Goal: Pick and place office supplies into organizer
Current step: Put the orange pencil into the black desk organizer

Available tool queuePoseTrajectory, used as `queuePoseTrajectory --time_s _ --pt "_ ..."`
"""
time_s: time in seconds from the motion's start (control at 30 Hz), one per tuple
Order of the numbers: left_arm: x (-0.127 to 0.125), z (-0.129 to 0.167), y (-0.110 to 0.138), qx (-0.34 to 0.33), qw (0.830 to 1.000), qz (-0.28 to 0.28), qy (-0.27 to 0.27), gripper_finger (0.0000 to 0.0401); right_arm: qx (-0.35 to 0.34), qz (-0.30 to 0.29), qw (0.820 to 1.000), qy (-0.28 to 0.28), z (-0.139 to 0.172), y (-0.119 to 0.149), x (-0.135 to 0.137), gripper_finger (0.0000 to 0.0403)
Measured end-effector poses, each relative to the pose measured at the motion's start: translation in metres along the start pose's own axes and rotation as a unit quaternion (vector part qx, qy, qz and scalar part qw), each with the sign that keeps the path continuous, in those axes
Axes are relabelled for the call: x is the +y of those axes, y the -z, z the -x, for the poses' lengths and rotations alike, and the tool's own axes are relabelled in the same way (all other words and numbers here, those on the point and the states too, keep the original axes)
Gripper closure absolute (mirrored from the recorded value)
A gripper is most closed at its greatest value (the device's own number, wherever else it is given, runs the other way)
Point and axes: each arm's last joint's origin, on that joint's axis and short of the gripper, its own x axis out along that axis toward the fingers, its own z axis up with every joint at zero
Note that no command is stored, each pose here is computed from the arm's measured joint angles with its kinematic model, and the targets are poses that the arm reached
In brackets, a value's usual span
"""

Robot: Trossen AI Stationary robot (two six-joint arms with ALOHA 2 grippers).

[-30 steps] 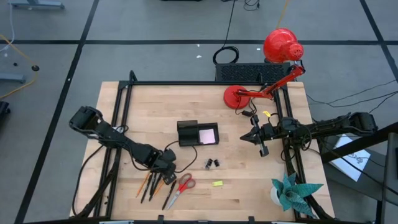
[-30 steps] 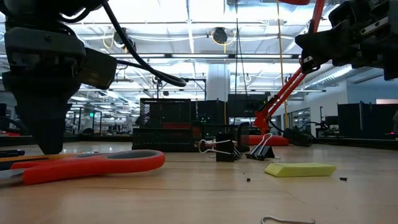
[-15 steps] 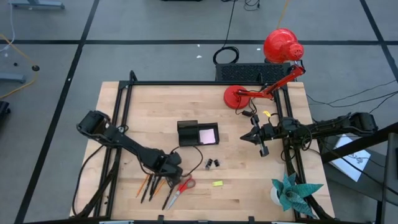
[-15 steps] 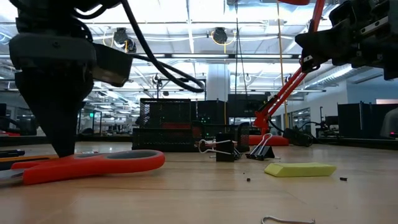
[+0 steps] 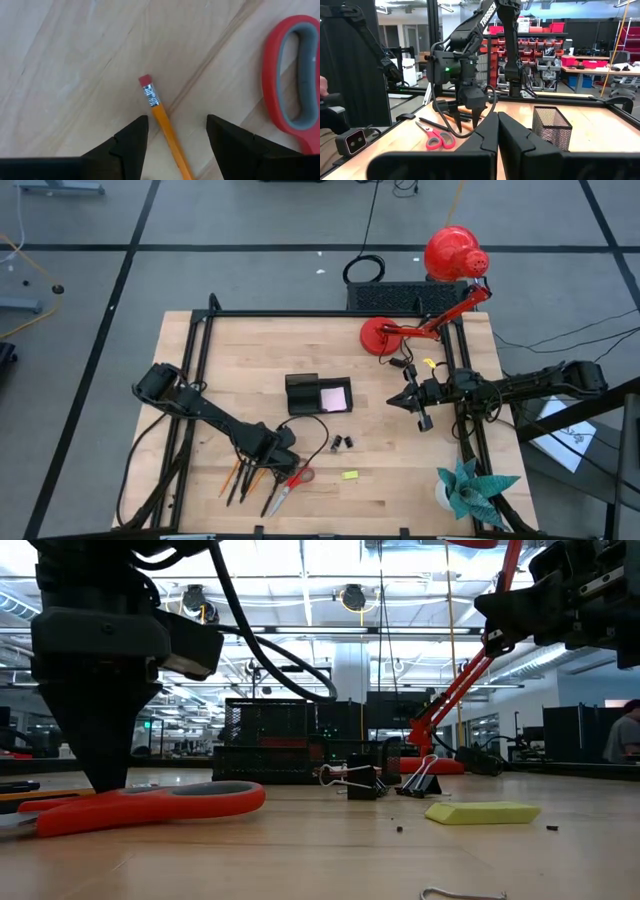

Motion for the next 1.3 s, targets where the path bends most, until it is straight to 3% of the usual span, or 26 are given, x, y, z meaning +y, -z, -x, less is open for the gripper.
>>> queuePoseTrajectory --time_s 0.37,0.73,1.1,1.3 --pt "-0.001 0.0 0.0 -0.004 0.999 -0.036 0.001 0.0298 0.0 -0.006 1.0 0.0 0.0 0.0 0.0 0.0403" --pt "-0.007 0.001 0.005 -0.025 0.996 -0.088 0.006 0.037 0.0 -0.013 1.0 0.0 0.0 0.0 0.0 0.0403" --pt "-0.017 0.012 0.001 -0.057 0.983 -0.174 0.009 0.0377 0.0 -0.013 1.0 0.0 0.0 0.0 0.0 0.0403" --pt "-0.035 0.041 -0.014 -0.155 0.962 -0.215 0.057 0.0389 0.001 -0.014 1.0 0.0 0.0 0.0 0.0 0.0403"
